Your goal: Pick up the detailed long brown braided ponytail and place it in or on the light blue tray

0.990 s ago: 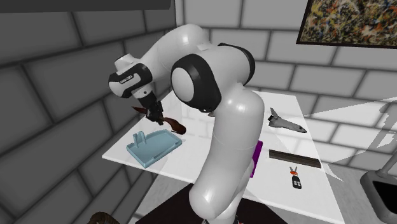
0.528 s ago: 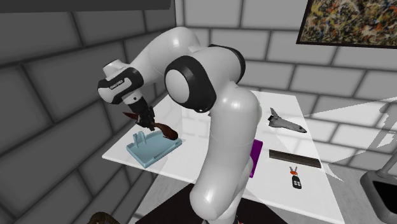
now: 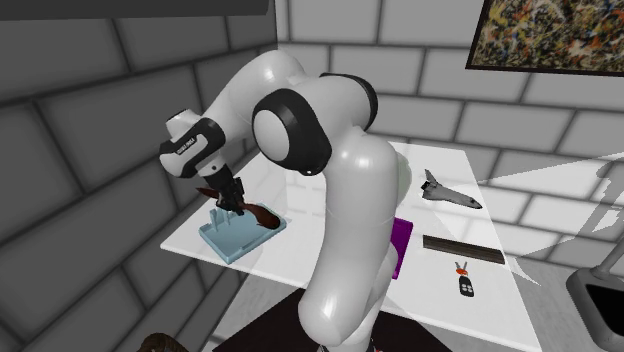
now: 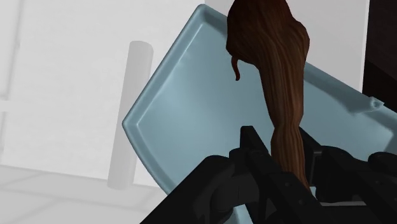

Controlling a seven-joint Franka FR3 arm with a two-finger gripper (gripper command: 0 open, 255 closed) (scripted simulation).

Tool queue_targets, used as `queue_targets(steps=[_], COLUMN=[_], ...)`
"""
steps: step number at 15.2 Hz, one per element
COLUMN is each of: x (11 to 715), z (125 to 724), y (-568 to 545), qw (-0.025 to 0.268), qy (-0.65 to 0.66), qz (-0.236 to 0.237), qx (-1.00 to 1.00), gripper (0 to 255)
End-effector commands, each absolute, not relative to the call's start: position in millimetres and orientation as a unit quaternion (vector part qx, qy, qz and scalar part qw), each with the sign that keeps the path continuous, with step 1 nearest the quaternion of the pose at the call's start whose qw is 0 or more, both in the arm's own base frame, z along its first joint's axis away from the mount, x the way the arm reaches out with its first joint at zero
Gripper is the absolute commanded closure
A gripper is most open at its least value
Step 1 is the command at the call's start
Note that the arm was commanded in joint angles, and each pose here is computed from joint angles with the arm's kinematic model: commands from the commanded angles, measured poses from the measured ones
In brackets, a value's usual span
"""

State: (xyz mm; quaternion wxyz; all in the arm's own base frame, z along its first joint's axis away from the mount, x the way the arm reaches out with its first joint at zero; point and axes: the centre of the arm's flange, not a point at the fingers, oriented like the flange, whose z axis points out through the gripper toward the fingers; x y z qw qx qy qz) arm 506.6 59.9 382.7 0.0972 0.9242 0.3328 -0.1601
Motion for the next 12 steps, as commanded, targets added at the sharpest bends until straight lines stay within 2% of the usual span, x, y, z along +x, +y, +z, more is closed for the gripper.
queue_targets(steps=[1, 9, 10, 12], x=[506.1, 506.1, 506.1, 506.1], z=[369.9, 369.9, 369.9, 369.9], y=[59.3, 59.3, 59.3, 59.3], qw=[0.097, 0.097, 0.097, 0.097], qy=[0.333, 0.333, 0.333, 0.333], qz=[-0.160, -0.160, -0.160, -0.160], qx=[0.924, 0.924, 0.924, 0.924], gripper=[255, 255, 0, 0])
